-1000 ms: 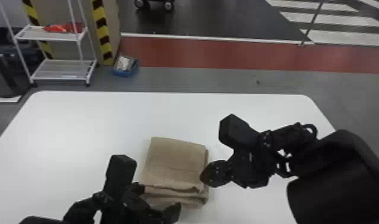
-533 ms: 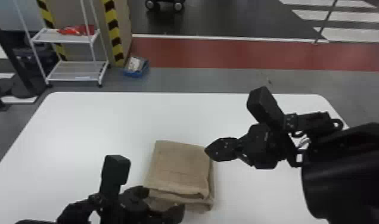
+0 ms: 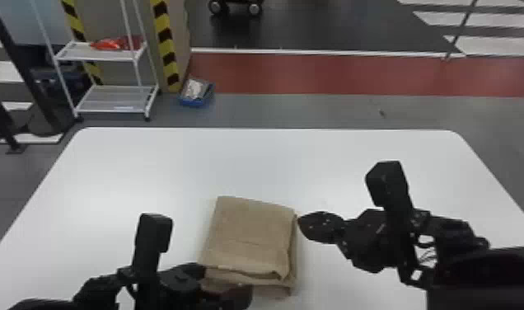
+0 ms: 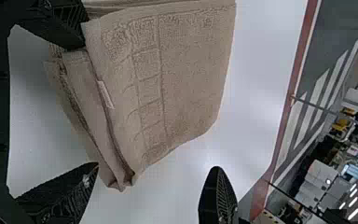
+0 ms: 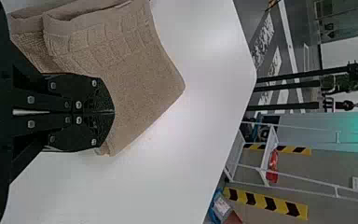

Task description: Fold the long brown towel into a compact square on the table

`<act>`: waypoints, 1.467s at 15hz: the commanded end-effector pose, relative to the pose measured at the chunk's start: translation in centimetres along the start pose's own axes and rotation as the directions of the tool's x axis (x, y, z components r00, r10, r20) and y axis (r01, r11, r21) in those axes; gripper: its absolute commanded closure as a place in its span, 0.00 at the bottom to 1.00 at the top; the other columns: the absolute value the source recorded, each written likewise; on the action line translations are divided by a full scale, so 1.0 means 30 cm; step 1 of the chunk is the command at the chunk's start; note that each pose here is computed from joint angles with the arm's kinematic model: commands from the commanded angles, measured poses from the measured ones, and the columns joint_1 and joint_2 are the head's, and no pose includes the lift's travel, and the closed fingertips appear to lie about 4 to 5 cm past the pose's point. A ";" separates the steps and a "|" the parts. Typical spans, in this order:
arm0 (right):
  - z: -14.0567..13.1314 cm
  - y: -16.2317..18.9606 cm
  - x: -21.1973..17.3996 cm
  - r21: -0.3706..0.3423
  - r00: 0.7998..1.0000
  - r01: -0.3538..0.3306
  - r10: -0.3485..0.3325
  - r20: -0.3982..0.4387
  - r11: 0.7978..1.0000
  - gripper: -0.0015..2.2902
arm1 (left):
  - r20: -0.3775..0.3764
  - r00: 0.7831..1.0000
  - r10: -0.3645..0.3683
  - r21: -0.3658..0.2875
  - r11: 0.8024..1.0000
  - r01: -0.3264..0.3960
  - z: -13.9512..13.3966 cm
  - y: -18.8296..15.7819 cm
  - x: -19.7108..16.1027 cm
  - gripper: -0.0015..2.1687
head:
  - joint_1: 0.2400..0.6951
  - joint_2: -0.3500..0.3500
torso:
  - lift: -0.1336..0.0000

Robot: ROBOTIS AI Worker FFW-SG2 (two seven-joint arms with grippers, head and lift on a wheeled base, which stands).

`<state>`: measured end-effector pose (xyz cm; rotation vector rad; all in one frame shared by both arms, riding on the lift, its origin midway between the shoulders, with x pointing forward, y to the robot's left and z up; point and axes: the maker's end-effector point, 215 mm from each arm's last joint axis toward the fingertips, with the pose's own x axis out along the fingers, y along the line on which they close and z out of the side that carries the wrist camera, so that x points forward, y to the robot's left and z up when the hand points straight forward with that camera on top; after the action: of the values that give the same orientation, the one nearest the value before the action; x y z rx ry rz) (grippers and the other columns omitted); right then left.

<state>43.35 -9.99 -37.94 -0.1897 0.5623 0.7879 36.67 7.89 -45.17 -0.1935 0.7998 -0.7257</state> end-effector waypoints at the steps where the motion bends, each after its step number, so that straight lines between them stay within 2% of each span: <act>1: -0.055 0.092 0.045 0.031 1.000 -0.023 0.024 -0.010 0.999 0.93 | -0.045 0.999 0.009 -0.059 0.998 -0.012 -0.048 0.006 -0.002 0.04 | 1.00 0.45 | 0.08; 4: -0.087 0.146 0.114 0.065 1.000 0.006 -0.006 -0.002 0.998 0.93 | -0.059 0.997 0.045 -0.069 0.996 -0.049 -0.060 0.015 0.010 0.04 | 1.00 0.51 | 0.08; 5: -0.083 0.148 0.136 0.052 1.000 0.021 -0.022 0.013 0.998 0.93 | -0.065 0.997 0.047 -0.074 0.996 -0.052 -0.064 0.009 0.015 0.04 | 1.00 0.53 | 0.08; 8: -0.018 0.182 0.170 0.039 0.995 -0.008 0.004 0.103 0.999 0.93 | -0.064 0.997 0.047 -0.088 0.995 -0.053 -0.072 -0.003 0.026 0.04 | 1.00 0.56 | 0.08; 11: 0.046 0.184 0.179 0.001 0.989 0.012 -0.012 0.148 1.000 0.93 | -0.075 0.997 0.032 -0.082 0.996 -0.038 -0.072 -0.037 0.044 0.04 | 1.00 0.59 | 0.08; 13: 0.032 0.147 0.221 -0.011 0.989 0.041 -0.039 0.144 0.999 0.93 | -0.078 0.997 0.021 -0.066 0.997 -0.026 -0.060 -0.067 0.066 0.04 | 1.00 0.58 | 0.08; 16: 0.036 0.086 0.238 -0.043 0.979 0.090 -0.080 0.186 0.995 0.93 | -0.088 0.996 0.014 -0.040 0.999 -0.018 -0.023 -0.072 0.118 0.04 | 1.00 0.55 | 0.08; 19: 0.022 0.044 0.222 -0.034 0.973 0.123 -0.114 0.203 0.992 0.93 | -0.095 0.995 0.031 -0.003 0.999 -0.032 0.051 -0.037 0.179 0.04 | 1.00 0.51 | 0.08; 22: -0.006 0.003 0.169 -0.036 0.960 0.174 -0.162 0.228 0.984 0.93 | -0.108 0.993 0.042 -0.010 0.999 -0.043 0.040 -0.018 0.194 0.04 | 1.00 0.48 | 0.08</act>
<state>46.20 -5.98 -41.07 -0.1910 0.3227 0.6684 40.00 3.68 -47.36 -0.1450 0.9045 -0.6929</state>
